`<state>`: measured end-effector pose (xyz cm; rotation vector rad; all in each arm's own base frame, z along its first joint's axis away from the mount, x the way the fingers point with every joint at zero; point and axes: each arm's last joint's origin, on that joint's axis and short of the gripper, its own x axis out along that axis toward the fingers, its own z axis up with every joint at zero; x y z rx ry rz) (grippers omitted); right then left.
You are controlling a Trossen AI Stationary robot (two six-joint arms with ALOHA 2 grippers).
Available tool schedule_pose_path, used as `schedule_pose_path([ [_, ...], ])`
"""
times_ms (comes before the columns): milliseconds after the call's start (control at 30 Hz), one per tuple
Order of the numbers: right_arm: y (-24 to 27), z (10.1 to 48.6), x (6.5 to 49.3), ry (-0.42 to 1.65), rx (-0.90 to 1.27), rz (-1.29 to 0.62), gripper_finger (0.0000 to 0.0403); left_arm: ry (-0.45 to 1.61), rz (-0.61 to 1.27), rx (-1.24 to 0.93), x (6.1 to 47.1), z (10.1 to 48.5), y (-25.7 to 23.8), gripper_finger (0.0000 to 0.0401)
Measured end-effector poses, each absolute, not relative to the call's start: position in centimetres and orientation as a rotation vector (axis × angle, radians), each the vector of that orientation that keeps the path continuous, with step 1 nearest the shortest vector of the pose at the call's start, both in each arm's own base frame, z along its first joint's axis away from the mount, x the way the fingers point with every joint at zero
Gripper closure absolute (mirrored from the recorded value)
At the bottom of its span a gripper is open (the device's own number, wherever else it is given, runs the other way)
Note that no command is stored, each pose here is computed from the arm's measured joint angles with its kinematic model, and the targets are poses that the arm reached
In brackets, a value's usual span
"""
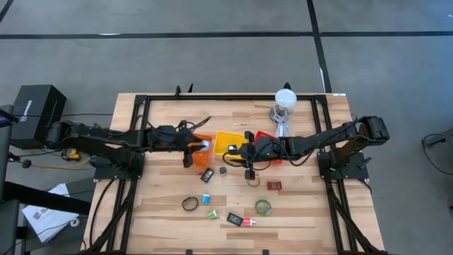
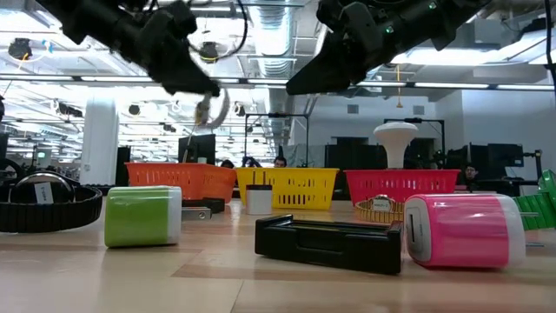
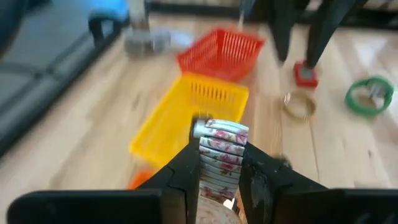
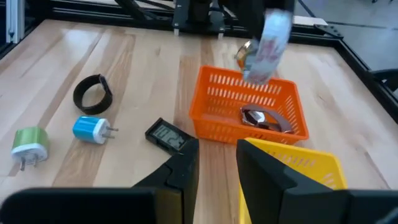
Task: Pick & Place Office items
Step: Put the white wristwatch into the orange bin
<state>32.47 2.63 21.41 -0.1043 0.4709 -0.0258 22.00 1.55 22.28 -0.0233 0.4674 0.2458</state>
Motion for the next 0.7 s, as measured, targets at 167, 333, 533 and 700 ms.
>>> schedule_pose_path([
  [167, 2.8, 21.4, 32.5, 0.469, -0.105, -0.020, 0.0305, 0.599, 0.273, -0.054, 21.9, 20.4, 1.6, 0.0316],
  [333, 2.8, 21.4, 32.5, 0.466, -0.079, -0.025, 0.0306, 0.657, 0.288, -0.049, 21.6, 18.8, 1.6, 0.0313],
  [533, 2.9, 21.4, 32.4, 0.469, -0.079, -0.021, 0.0303, 0.697, 0.304, -0.048, 20.9, 17.5, 1.6, 0.0303],
  [700, 3.1, 21.4, 32.4, 0.468, -0.077, -0.016, 0.0284, 0.694, 0.323, -0.053, 20.9, 17.4, 1.7, 0.0265],
])
